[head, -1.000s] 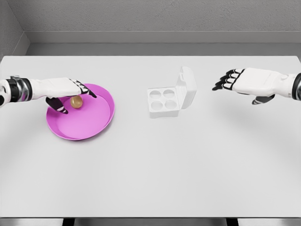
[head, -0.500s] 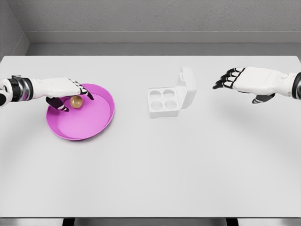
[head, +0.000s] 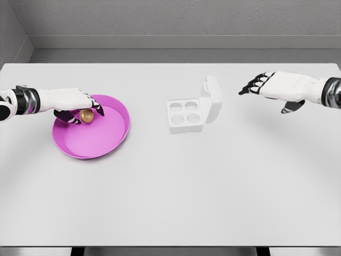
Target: Pack egg into the box and close the box lid
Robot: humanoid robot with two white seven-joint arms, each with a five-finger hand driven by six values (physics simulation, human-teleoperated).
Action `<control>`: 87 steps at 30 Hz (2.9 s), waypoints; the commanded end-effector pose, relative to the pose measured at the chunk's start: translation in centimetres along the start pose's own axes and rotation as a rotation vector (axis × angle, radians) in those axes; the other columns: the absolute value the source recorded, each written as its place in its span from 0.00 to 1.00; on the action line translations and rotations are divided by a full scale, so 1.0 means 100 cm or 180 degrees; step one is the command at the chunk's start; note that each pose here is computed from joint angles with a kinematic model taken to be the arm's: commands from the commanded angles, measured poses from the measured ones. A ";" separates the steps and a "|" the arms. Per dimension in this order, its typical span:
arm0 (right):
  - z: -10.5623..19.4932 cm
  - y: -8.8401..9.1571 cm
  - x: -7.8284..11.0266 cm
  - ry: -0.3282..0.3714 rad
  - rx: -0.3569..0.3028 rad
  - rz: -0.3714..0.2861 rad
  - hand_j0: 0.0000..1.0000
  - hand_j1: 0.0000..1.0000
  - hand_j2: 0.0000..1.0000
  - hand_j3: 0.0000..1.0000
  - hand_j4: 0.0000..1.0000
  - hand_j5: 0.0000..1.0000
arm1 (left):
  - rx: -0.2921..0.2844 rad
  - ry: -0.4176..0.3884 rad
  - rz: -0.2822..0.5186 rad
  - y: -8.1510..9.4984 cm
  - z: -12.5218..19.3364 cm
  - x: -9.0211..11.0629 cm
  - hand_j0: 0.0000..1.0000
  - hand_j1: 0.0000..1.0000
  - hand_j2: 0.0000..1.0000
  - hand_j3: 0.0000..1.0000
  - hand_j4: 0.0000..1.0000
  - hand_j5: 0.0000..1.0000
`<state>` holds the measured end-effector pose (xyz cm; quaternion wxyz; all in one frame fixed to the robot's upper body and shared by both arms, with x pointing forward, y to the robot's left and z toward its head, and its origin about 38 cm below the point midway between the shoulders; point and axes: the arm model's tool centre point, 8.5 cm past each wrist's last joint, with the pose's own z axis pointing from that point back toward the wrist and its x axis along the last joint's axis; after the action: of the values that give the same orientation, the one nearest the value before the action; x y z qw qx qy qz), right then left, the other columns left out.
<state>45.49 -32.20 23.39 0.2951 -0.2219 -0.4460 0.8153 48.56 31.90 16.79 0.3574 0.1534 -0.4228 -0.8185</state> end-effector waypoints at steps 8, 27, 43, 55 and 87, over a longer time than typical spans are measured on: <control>-0.001 -0.001 0.000 0.0001 -0.0004 -0.0011 1.00 1.00 1.00 1.00 1.00 1.00 | -0.0026 0.0039 0.0049 -0.004 0.000 -0.004 0.73 0.73 0.73 0.73 0.73 0.73; 0.003 -0.005 0.000 -0.0008 -0.0040 0.0013 1.00 1.00 1.00 1.00 1.00 1.00 | -0.0001 -0.0037 0.0027 0.000 -0.007 0.004 0.36 0.36 0.36 0.36 0.36 0.36; 0.004 -0.010 0.007 -0.0094 -0.0072 0.0106 1.00 1.00 1.00 1.00 1.00 1.00 | 0.0370 -0.0378 -0.0152 0.044 -0.009 0.037 0.32 0.32 0.32 0.32 0.32 0.32; 0.004 -0.010 0.006 -0.0089 -0.0068 0.0106 1.00 1.00 1.00 1.00 1.00 1.00 | 0.0634 -0.0793 -0.0255 0.080 -0.042 0.086 0.32 0.32 0.32 0.32 0.32 0.32; 0.004 -0.010 0.007 -0.0096 -0.0070 0.0112 1.00 1.00 1.00 1.00 1.00 1.00 | 0.0771 -0.1276 -0.0267 0.126 -0.104 0.154 0.32 0.32 0.32 0.32 0.32 0.32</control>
<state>45.03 -31.49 24.33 0.2700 -0.2206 -0.4543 0.8198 48.85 9.51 22.09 0.1954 0.0489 -0.5769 -0.7916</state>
